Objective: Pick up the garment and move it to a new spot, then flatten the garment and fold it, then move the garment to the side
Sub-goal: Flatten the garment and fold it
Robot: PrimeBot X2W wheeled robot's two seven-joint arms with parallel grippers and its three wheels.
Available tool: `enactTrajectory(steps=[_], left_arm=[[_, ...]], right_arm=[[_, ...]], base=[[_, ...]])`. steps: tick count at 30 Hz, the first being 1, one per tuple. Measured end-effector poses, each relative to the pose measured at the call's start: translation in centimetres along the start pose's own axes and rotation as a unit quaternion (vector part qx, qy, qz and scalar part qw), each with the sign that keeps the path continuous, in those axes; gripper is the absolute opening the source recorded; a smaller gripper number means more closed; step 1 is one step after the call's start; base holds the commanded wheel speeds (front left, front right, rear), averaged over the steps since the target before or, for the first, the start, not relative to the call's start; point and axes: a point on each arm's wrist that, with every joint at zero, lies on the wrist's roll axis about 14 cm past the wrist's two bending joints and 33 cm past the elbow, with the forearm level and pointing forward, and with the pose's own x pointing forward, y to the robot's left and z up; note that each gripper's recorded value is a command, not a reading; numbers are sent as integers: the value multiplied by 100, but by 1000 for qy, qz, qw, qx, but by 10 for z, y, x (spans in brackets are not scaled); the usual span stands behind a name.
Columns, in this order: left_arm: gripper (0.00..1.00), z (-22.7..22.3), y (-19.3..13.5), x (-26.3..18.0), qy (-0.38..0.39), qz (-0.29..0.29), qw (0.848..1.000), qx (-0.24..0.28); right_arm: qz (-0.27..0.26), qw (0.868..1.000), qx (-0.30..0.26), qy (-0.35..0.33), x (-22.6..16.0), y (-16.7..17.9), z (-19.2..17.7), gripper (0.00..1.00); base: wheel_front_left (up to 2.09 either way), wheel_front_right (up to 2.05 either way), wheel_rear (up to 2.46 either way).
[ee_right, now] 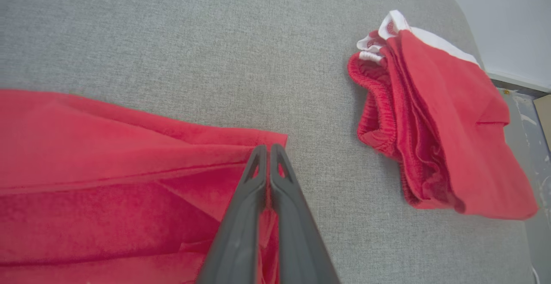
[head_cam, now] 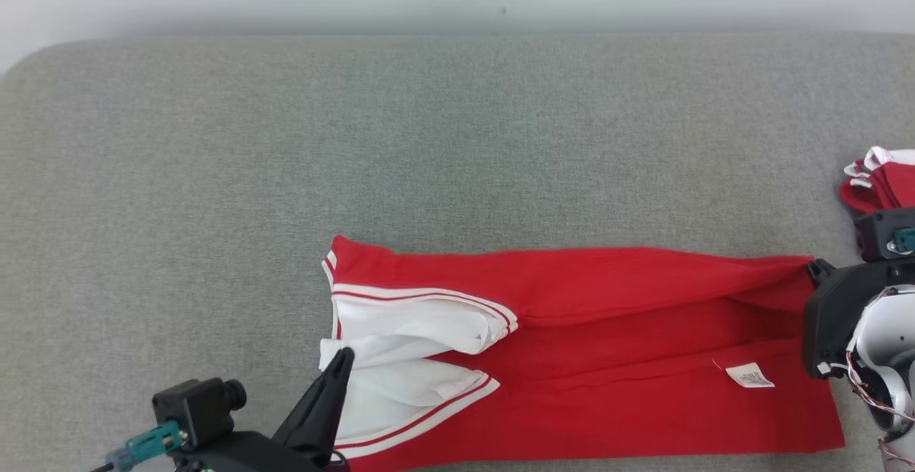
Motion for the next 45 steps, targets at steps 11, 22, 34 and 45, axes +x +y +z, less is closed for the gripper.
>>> enactTrajectory(steps=[11,22,34,45], left_arm=[[0,-34,6,-14,50,16,999,-13],[13,-51,29,-23,73,57,996,-11],[100,-45,44,-30,34,76,993,83],[100,36,29,-31,-180,72,953,233]], right_arm=[[4,1000,0,27,-8,3,-17,0],[-11,999,16,42,-13,-7,-31,9],[-22,995,97,-21,-31,-5,-29,100],[-42,982,166,-82,-56,-2,-33,100]], base=[[0,0,0],[0,0,0],[0,0,0],[0,0,0]])
